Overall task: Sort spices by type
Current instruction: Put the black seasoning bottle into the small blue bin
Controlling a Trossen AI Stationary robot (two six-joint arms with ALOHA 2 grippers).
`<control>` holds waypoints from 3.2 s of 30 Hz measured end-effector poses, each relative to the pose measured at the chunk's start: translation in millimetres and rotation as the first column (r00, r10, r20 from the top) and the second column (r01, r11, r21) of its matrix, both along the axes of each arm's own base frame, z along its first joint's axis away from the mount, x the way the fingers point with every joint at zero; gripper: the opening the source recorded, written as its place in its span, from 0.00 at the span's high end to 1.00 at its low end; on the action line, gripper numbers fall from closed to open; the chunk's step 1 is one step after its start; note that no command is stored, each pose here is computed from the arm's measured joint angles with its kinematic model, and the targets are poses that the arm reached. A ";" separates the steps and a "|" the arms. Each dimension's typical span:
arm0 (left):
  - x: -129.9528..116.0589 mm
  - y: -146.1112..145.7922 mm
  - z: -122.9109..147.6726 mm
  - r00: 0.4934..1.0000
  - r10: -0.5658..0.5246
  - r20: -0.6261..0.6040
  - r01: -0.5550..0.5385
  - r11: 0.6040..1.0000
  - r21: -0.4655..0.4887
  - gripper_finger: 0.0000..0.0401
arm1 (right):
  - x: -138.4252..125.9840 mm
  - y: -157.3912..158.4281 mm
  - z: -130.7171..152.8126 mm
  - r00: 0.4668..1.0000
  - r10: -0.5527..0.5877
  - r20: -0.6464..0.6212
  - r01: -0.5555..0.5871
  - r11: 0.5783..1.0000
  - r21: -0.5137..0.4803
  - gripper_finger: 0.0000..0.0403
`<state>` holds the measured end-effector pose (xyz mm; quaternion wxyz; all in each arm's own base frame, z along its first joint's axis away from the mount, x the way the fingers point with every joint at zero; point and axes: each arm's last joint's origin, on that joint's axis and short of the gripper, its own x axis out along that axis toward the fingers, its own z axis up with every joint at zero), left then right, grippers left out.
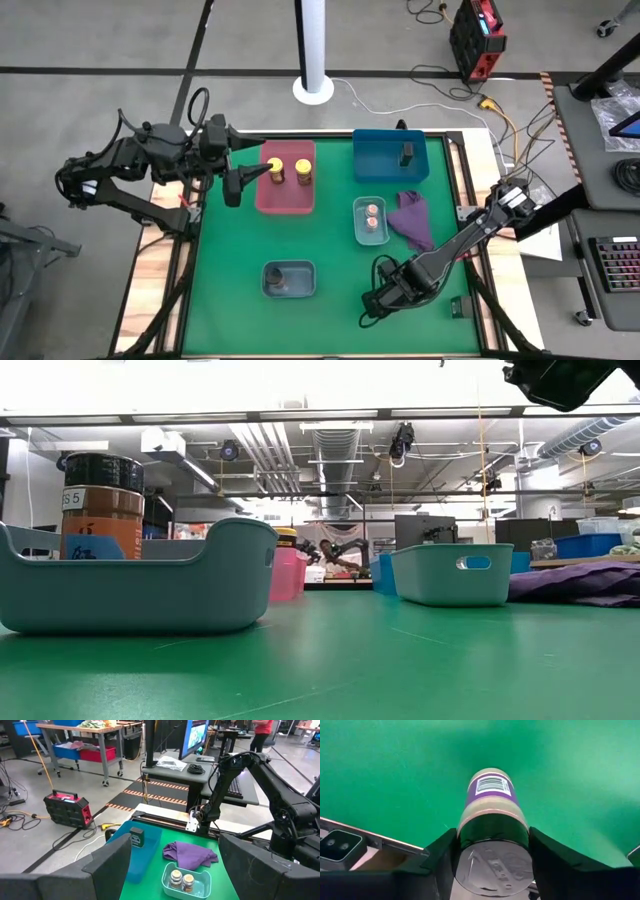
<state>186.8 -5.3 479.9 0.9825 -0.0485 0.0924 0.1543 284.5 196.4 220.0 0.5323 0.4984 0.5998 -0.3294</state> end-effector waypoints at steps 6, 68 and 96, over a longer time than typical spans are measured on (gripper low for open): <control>0.0 0.0 0.0 1.000 0.003 0.003 -0.003 1.000 -0.013 0.29 | -3.8 -7.1 5.5 0.999 0.048 -0.007 -0.048 0.998 -0.035 0.51; -3.7 -52.2 -32.3 0.970 -0.133 -0.201 0.098 0.979 -0.176 0.29 | 111.5 -93.7 160.1 0.614 0.753 0.236 -0.487 0.596 -0.638 0.51; 99.0 -92.9 -103.4 0.901 -0.063 -0.430 0.044 0.998 -0.054 0.21 | 93.4 -103.4 203.6 0.458 0.856 0.240 -0.413 0.444 -0.795 0.51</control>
